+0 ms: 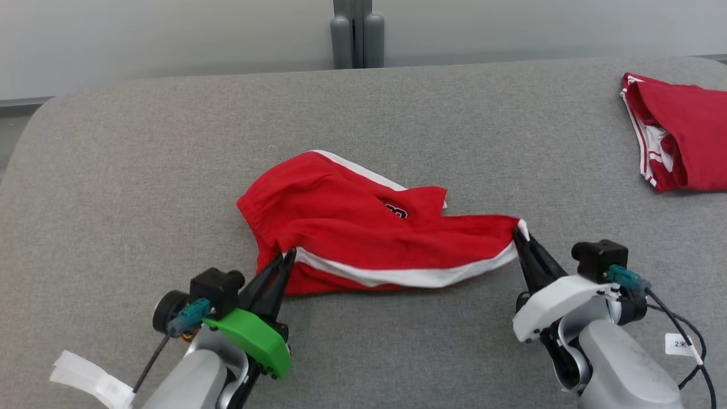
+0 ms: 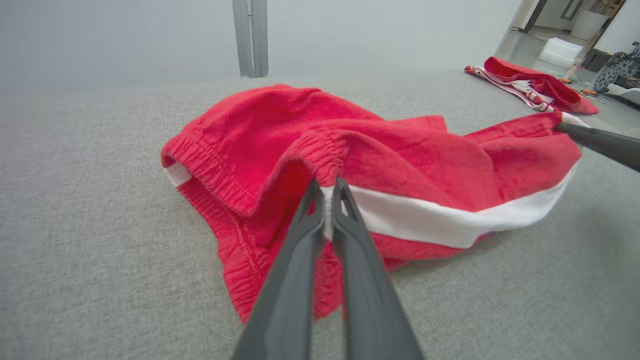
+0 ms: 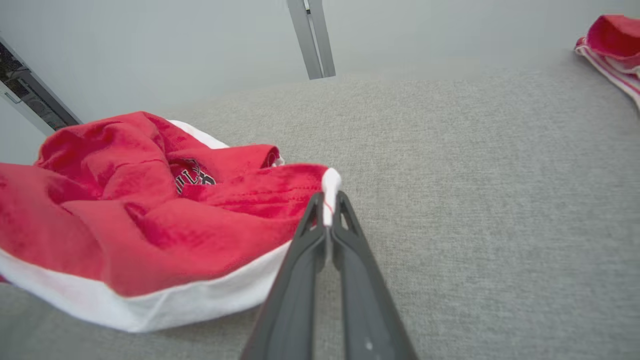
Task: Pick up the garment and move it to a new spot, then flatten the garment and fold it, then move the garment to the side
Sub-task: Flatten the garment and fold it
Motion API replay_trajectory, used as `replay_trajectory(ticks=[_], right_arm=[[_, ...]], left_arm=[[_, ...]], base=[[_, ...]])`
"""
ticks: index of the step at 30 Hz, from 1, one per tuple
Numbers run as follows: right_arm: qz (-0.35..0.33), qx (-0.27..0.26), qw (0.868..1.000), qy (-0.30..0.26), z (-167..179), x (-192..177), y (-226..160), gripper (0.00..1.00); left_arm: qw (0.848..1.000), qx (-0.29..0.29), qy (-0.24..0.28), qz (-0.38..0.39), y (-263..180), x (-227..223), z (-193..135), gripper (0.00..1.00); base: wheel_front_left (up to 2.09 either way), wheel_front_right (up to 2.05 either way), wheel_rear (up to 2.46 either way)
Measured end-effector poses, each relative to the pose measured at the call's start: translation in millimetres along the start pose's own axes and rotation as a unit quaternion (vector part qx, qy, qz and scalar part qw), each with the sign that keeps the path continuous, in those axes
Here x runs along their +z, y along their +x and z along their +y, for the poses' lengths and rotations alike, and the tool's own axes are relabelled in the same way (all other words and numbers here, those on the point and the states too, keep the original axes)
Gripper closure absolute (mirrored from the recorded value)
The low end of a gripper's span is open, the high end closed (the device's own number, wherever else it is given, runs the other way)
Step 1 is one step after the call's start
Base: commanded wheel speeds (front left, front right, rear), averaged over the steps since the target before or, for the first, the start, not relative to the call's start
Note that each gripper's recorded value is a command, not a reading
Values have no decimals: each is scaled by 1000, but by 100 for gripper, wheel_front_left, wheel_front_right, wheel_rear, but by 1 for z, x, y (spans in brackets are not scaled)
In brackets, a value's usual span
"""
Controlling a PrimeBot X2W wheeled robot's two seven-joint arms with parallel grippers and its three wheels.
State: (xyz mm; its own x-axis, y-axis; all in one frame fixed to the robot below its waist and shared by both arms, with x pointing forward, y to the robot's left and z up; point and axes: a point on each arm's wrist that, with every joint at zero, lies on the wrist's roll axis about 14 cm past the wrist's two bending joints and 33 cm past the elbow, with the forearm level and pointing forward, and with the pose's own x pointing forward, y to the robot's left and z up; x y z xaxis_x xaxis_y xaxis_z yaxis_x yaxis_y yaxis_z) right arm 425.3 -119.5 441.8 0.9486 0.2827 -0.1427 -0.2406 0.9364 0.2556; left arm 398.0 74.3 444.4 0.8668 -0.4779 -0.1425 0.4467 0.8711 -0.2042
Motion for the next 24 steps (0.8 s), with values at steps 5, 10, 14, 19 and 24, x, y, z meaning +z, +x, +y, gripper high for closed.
replay_trajectory(ticks=[5,10,14,19,24], right_arm=[[-61,5,998,21,1,45,19,100],[-118,17,991,53,0,105,60,100],[-165,34,983,74,2,175,105,100],[-214,39,970,104,-6,248,147,100],[-244,38,964,101,-13,298,179,100]], left_arm=[[997,-9,-1,-72,19,54,3,100],[991,-39,19,-127,58,118,3,100],[983,-52,12,-176,101,188,12,100],[974,-69,31,-214,147,253,14,100],[966,-84,32,-242,184,295,12,100]], base=[[0,0,0],[0,0,0],[0,0,0],[0,0,0],[0,0,0]])
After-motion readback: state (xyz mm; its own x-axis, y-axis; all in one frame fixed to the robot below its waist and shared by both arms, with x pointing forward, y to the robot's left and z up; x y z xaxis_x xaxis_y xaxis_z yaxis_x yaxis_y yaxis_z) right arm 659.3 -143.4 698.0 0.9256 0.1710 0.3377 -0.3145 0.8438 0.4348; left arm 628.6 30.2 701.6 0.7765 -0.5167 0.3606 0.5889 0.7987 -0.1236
